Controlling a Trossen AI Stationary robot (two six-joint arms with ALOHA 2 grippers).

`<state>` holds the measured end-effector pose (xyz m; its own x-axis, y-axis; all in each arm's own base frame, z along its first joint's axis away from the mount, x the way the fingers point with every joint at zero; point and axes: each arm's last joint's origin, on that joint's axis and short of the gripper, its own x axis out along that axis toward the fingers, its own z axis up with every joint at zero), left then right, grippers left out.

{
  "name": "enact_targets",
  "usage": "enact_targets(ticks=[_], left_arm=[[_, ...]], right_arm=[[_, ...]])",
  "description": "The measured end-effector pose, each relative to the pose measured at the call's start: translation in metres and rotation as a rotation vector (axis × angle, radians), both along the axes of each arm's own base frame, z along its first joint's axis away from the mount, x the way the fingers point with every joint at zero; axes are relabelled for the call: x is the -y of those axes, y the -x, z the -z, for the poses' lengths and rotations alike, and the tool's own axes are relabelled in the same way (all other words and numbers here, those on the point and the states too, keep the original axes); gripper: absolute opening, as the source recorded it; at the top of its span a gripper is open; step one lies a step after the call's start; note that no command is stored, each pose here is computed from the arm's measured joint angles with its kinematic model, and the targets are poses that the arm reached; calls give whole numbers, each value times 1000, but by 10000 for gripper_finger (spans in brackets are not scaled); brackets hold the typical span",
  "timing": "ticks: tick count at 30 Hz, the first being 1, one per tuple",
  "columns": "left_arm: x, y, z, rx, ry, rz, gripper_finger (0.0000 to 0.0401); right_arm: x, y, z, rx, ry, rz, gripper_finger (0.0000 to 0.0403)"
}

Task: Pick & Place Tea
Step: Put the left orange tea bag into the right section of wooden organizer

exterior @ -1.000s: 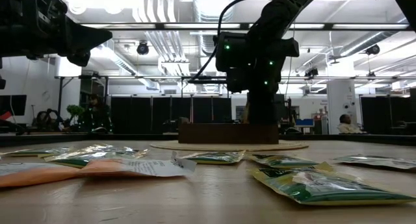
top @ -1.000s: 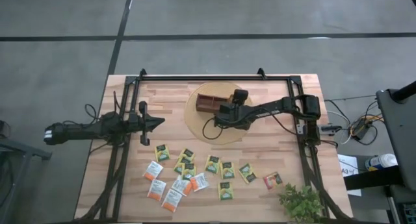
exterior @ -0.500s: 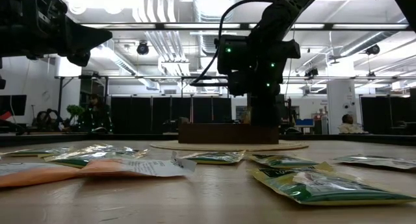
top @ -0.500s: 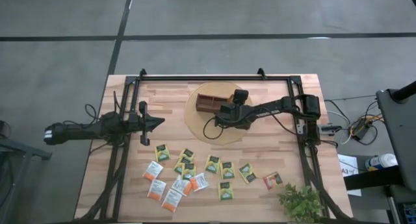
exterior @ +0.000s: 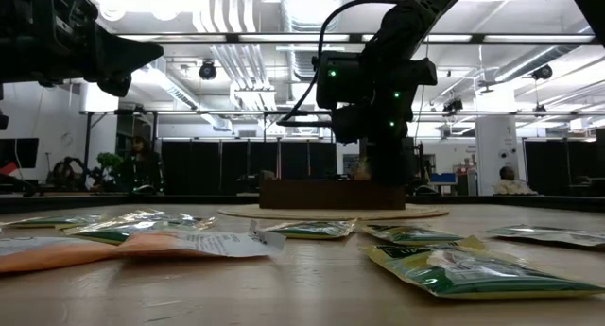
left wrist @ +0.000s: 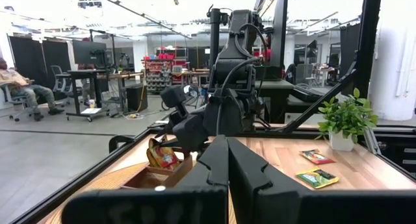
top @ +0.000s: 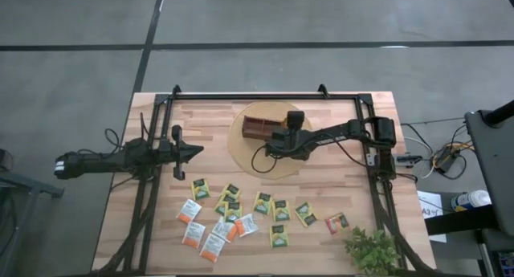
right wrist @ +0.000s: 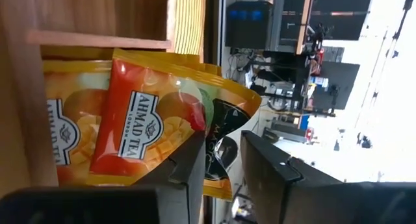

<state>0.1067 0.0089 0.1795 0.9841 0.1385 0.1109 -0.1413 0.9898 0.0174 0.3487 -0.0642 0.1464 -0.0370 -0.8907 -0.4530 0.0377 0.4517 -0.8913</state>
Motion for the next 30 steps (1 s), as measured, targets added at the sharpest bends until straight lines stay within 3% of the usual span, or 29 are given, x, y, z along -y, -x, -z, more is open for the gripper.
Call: enact_targets(ticks=[7,11,19,30], left_arm=[[0,0,0,0,0,0,0],[0,0,0,-1,0,0,0],[0,0,0,0,0,0,0],[0,0,0,0,0,0,0]], right_arm=[[0,0,0,10,-7,4,93],[-1,0,0,42,-63,10,109],[-1,2,-4,39,-59,11,153],[-2,6,-26,92,-42,8,170]])
